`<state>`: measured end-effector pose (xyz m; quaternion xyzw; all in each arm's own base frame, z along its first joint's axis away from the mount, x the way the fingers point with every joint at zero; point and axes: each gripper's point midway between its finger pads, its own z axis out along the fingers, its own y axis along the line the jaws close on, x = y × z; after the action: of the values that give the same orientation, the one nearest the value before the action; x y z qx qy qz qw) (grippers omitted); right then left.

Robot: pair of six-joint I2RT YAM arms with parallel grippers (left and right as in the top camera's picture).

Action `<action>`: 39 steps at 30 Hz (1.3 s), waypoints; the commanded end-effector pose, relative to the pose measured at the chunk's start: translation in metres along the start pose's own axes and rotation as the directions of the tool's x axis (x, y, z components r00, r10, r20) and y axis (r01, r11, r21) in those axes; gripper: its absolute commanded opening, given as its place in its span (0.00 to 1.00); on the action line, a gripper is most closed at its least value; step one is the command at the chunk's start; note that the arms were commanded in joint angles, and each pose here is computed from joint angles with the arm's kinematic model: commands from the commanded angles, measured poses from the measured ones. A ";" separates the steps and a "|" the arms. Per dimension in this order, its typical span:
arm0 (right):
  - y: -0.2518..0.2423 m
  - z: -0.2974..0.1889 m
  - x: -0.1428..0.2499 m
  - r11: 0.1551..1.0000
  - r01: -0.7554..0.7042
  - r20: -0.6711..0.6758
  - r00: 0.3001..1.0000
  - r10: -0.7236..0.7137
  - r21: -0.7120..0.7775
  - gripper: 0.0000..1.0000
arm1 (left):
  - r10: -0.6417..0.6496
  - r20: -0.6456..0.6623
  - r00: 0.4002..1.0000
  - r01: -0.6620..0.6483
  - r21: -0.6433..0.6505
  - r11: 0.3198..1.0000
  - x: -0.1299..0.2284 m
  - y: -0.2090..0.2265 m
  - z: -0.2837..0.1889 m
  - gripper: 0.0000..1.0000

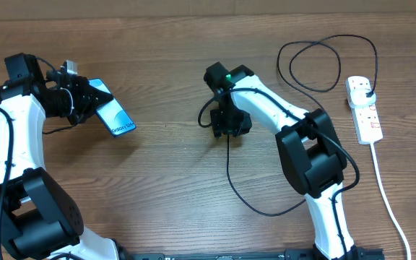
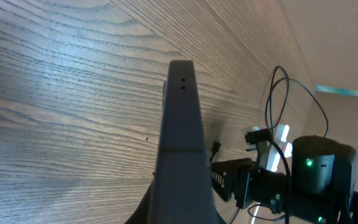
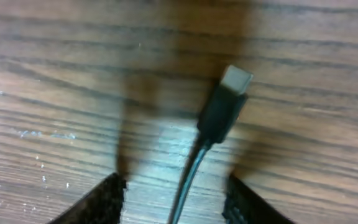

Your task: Plug charger to phone and switch on socket

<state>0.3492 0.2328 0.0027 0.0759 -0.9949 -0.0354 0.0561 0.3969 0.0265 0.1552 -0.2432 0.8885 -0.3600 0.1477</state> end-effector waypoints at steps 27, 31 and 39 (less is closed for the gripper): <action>-0.010 0.020 -0.010 0.994 -0.107 0.029 0.994 0.107 -0.002 0.04 | 0.050 0.020 0.999 -0.050 0.027 0.998 0.000 -0.013 -0.008 0.04; -0.007 0.018 -0.002 0.993 -0.114 -0.006 0.993 0.114 -0.018 0.04 | 0.055 0.007 0.998 -0.055 0.091 0.994 0.002 -0.024 -0.009 0.04; 0.059 -0.111 0.008 0.783 0.261 0.179 0.965 -0.193 -0.564 0.04 | 0.238 0.030 0.971 -0.219 0.511 0.831 0.010 -0.098 -0.033 0.04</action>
<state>0.3492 0.2590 0.0285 0.0939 -0.9738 -0.1954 0.0687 0.4118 0.0031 0.1921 -0.1652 0.8488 -0.4617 0.1978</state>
